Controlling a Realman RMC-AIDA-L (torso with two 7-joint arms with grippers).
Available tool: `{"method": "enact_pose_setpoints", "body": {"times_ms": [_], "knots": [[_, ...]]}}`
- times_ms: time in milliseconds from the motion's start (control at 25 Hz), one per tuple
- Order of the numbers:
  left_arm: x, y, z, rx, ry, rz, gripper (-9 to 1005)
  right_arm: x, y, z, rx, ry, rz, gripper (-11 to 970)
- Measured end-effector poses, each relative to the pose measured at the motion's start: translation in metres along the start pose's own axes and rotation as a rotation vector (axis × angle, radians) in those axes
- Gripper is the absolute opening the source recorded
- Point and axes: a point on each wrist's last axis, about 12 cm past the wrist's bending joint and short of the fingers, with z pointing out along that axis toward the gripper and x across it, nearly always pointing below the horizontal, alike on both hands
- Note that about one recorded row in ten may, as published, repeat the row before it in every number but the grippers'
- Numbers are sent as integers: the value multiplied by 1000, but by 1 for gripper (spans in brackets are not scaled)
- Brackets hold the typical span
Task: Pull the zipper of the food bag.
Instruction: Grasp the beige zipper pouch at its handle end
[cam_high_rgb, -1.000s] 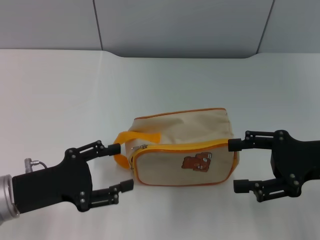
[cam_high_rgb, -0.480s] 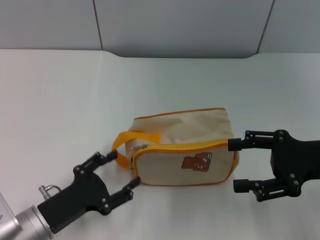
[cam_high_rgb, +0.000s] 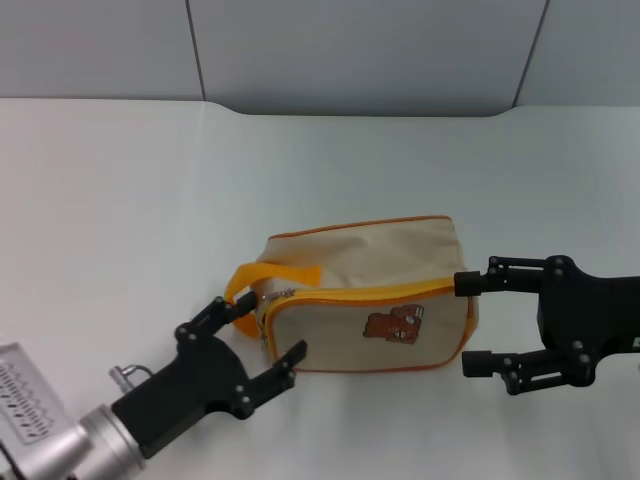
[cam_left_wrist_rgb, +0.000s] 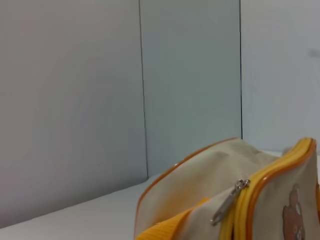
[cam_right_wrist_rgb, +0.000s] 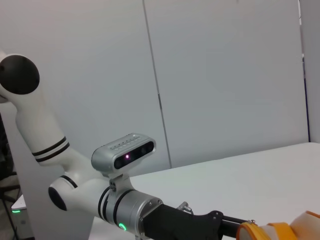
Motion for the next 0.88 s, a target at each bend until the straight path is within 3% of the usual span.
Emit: {"method": "enact_pose_setpoints", "body": {"times_ms": [80, 560, 760, 880], "knots": [[1, -6, 11, 1, 18, 30, 743, 0, -1, 1, 6, 2, 0, 835], [-1, -6, 17, 24, 19, 14, 723, 1, -2, 1, 15, 4, -2, 837], [-2, -6, 18, 32, 13, 19, 481, 0, -2, 2, 16, 4, -5, 836], [-3, -5, 18, 29, 11, 25, 461, -1, -2, 3, 15, 3, -7, 836]]}}
